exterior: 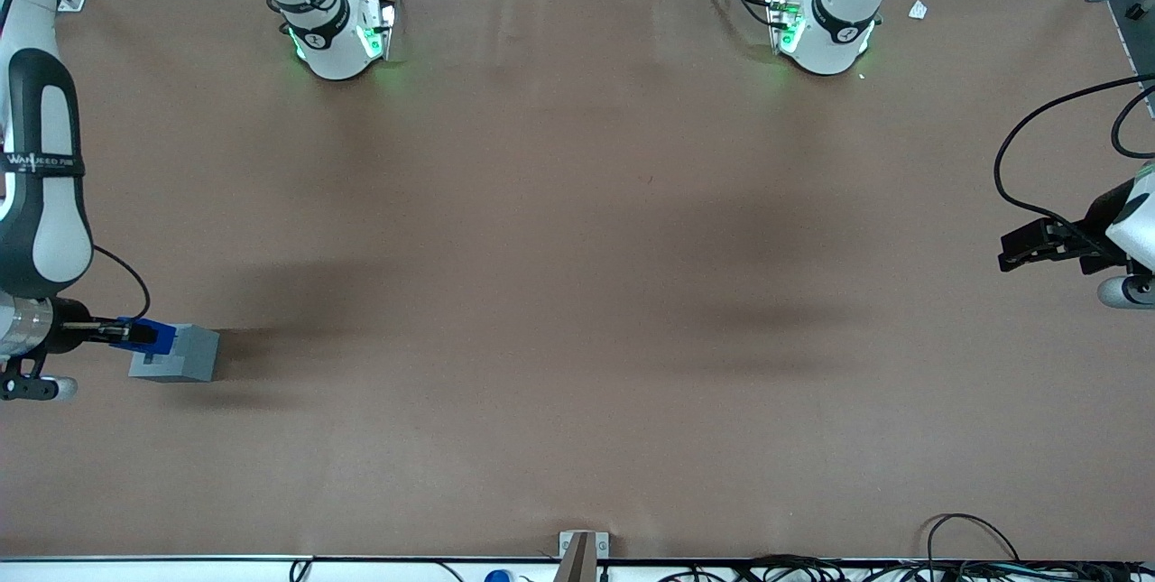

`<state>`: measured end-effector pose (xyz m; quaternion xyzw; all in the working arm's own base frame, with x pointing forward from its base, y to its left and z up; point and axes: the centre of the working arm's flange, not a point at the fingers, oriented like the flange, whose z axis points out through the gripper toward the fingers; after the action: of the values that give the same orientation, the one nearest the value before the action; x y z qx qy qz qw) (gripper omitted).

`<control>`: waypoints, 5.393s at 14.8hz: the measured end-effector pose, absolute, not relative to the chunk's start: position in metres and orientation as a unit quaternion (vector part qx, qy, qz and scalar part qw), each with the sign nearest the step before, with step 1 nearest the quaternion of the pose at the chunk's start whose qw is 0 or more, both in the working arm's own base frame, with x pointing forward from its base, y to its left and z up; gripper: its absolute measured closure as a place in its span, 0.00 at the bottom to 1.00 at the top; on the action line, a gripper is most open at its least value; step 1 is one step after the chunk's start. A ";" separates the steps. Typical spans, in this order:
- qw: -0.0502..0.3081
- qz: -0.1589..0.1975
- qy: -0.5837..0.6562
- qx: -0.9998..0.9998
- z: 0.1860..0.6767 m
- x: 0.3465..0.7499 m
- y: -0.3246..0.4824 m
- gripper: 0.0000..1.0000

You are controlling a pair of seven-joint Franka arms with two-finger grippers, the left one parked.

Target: Insert blue part into gray base with right arm

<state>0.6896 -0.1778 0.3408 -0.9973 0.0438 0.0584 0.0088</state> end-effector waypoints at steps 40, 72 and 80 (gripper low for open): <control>0.010 0.061 0.007 -0.998 0.299 0.695 -0.199 0.49; 0.023 0.077 0.007 -0.997 0.381 0.695 -0.144 0.00; 0.023 0.084 0.036 -0.996 0.497 0.652 -0.010 0.00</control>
<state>0.6515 -0.0101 0.4967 -0.9956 0.0361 0.0836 0.0235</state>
